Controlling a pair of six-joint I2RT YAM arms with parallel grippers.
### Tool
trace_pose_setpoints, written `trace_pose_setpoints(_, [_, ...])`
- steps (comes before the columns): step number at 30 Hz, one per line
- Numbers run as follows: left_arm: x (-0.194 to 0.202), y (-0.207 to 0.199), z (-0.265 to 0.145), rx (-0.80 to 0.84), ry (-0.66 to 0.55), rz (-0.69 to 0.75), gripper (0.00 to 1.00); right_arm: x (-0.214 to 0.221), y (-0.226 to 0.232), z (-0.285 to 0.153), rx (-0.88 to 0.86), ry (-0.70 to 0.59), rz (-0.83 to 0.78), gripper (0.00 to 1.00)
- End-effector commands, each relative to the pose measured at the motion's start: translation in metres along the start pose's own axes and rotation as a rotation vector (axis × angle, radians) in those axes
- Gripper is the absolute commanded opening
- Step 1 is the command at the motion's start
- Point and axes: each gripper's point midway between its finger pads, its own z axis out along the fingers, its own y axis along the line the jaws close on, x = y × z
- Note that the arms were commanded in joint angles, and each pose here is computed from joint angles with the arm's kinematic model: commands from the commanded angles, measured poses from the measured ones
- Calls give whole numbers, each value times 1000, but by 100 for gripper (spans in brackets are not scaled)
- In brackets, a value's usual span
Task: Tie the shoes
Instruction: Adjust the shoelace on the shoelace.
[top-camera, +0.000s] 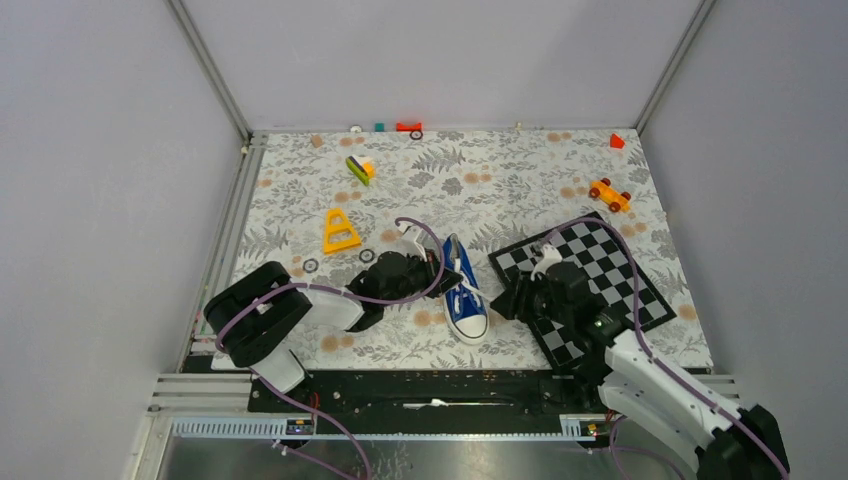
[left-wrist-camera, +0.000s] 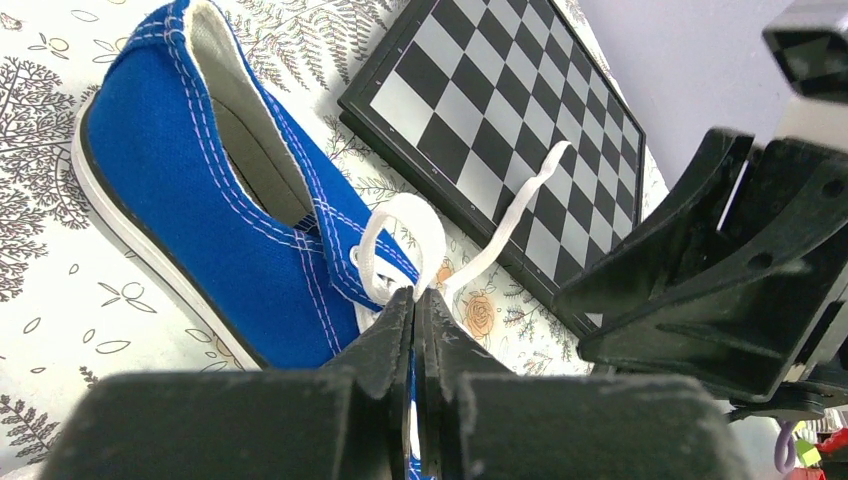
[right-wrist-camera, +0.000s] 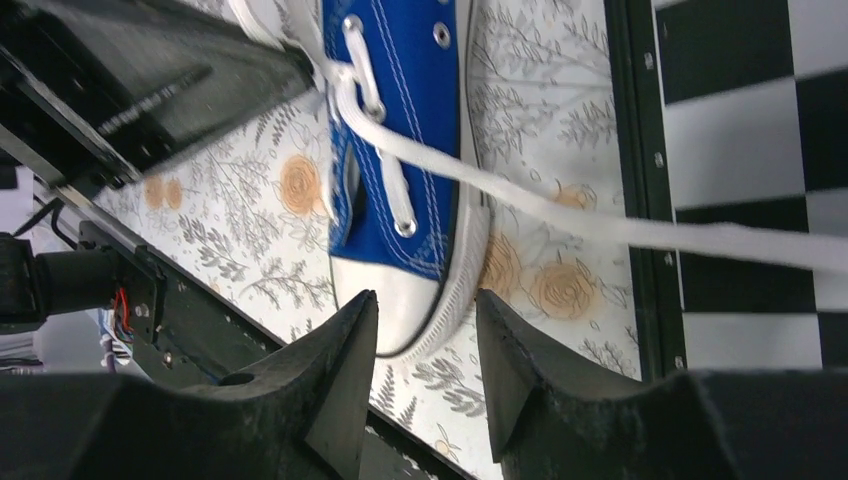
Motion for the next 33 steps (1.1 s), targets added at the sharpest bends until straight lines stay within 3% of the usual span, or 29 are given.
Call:
trace_pose_setpoints(1, [-14, -11, -4, 40, -41, 25, 0, -65, 43, 6, -92, -149, -77, 48])
trace_pose_setpoints(6, [-14, -7, -3, 32, -40, 18, 0, -94, 68, 26, -133, -121, -139, 56])
trace_pose_setpoints(15, [-16, 1, -1, 21, -30, 17, 0, -106, 94, 58, -228, -23, -202, 55])
trace_pose_setpoints(22, [-16, 0, 1, 31, -24, 14, 0, -103, 92, 79, -231, 44, -216, 58])
trace_pose_setpoints(33, [-15, -2, 3, 42, -20, 12, 0, -105, 83, 99, -193, 45, -198, 56])
